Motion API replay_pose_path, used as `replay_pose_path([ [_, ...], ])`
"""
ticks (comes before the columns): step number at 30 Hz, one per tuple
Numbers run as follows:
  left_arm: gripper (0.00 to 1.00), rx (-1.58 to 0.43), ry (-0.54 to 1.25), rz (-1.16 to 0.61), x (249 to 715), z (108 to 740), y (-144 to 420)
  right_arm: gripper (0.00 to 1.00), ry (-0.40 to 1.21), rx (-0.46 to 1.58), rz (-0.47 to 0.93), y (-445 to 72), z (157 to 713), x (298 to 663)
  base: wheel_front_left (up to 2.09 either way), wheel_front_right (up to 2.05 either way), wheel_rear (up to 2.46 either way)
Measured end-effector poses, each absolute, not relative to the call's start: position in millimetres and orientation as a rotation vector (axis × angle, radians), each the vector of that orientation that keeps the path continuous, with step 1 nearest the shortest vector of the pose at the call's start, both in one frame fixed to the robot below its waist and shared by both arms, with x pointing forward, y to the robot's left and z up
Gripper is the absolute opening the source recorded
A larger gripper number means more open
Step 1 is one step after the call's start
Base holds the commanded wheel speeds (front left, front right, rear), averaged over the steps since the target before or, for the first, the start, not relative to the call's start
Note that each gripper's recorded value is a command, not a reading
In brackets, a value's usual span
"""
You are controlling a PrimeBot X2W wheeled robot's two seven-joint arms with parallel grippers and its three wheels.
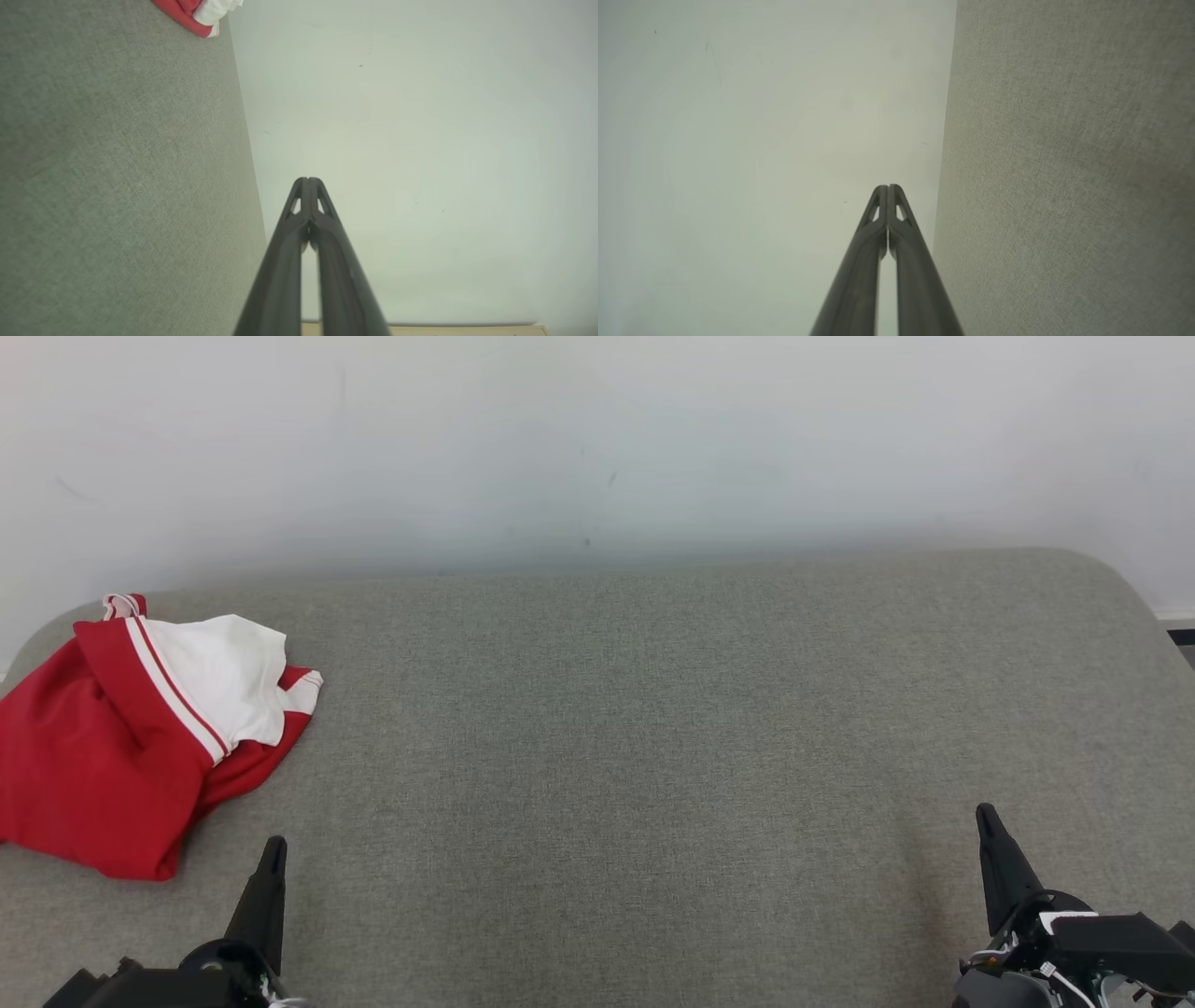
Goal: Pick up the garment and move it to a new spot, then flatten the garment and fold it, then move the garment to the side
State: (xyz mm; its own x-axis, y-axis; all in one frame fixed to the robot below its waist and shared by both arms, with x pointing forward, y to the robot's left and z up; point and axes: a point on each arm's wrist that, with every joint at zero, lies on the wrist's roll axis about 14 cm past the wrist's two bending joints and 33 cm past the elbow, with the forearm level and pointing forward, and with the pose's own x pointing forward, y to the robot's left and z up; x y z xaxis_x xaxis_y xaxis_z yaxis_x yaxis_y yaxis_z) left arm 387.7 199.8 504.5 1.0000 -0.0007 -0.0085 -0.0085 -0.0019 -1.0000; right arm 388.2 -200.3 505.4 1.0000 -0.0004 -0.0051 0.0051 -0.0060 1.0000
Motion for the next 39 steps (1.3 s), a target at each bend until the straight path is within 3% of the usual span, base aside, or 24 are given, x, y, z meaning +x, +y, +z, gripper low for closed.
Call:
replay_pose_path([
  [12, 0.00, -1.573, 0.007, 0.006, 388, 505, 200, 0.00, 0.004, 1.577, -0.004, -200, 505, 388, 0.00, 0.00, 0.00],
  [13, 1.00, -1.573, 0.010, 0.009, 387, 503, 200, 1.00, 0.007, 1.577, -0.008, -200, 504, 388, 0.00, 0.00, 0.00],
  [24, 1.00, -1.558, 0.049, 0.082, 375, 479, 199, 1.00, 0.059, 1.562, -0.076, -197, 478, 375, 0.00, 0.00, 0.00],
  [39, 1.00, -1.323, 0.003, 0.080, 378, 495, 203, 1.00, 0.029, 1.356, -0.051, -192, 490, 377, 0.00, 0.00, 0.00],
])
